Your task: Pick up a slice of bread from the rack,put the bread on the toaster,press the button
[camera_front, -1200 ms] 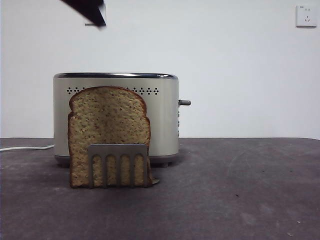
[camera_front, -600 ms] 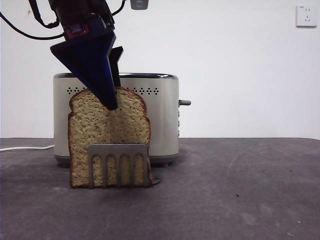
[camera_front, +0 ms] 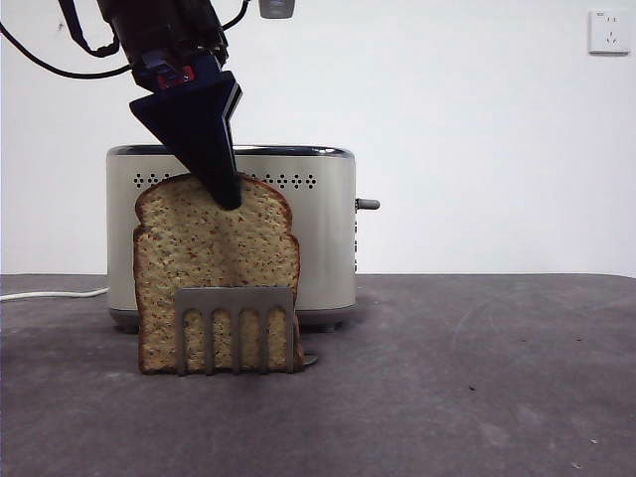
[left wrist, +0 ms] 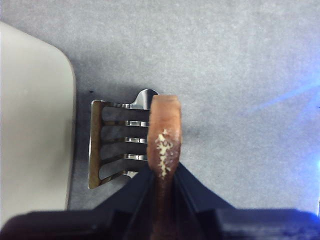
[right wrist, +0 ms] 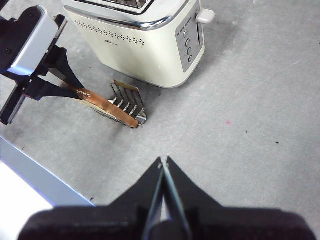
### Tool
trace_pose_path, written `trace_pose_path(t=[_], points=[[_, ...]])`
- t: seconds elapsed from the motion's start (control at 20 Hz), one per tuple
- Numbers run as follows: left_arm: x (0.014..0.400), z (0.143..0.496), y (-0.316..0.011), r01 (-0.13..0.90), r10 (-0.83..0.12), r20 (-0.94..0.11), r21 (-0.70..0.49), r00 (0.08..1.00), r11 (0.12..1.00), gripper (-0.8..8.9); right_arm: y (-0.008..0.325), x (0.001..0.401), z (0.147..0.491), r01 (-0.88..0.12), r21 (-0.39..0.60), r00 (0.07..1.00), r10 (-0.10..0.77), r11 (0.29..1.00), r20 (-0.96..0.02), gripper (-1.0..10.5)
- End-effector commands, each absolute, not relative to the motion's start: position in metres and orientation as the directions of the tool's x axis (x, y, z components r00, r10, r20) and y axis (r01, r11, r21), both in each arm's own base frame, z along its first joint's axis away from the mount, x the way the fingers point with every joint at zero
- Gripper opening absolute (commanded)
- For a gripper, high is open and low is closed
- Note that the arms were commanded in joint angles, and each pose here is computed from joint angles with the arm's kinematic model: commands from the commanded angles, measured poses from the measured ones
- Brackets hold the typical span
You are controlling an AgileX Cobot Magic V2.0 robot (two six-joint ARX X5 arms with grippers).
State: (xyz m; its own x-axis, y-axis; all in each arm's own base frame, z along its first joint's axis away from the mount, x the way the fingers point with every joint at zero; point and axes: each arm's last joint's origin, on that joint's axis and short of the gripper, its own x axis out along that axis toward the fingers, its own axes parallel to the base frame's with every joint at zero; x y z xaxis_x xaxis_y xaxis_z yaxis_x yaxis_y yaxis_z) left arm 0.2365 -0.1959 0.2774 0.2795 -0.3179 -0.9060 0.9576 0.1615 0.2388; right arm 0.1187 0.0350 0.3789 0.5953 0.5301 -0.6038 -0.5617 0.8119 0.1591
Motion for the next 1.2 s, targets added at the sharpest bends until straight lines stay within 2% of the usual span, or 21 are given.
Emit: trace_pose_path(t=[0.05, 0.3, 0.55, 0.65, 0.8, 0.95, 1.2], points=[[0.237, 0.280, -0.195, 0.959, -0.311, -0.909, 0.238, 0.276, 0.155, -0.08, 0.035, 0.119, 0.379, -0.570, 0.152, 0.596, 0.534, 0.808, -0.600, -0.1], [0.238, 0.316, -0.195, 0.947, -0.322, -0.893, 0.274, 0.315, 0.166, -0.08, 0.035, 0.119, 0.379, -0.570, 0.152, 0.596, 0.534, 0.808, -0.600, -0.1], [0.230, 0.382, -0.189, 0.921, -0.382, -0.838, 0.342, 0.389, 0.187, -0.08, 0.035, 0.119, 0.379, -0.570, 0.152, 0.596, 0.534, 0.808, -0.600, -0.1], [0.226, 0.411, -0.185, 0.888, -0.404, -0.790, 0.407, 0.460, 0.215, -0.08, 0.035, 0.119, 0.379, -0.570, 0.152, 0.596, 0.534, 0.808, -0.600, -0.1], [0.223, 0.446, -0.178, 0.796, -0.377, -0.701, 0.543, 0.605, 0.269, -0.08, 0.035, 0.119, 0.379, -0.570, 0.152, 0.596, 0.534, 0.808, -0.600, -0.1], [0.229, 0.458, -0.171, 0.715, -0.327, -0.638, 0.645, 0.698, 0.269, -0.09, 0.035, 0.119, 0.379, -0.570, 0.152, 0.596, 0.533, 0.808, -0.601, -0.1], [0.247, 0.458, -0.160, 0.689, -0.323, -0.614, 0.690, 0.720, 0.222, -0.09, 0.035, 0.119, 0.379, -0.569, 0.153, 0.595, 0.533, 0.808, -0.602, -0.1]])
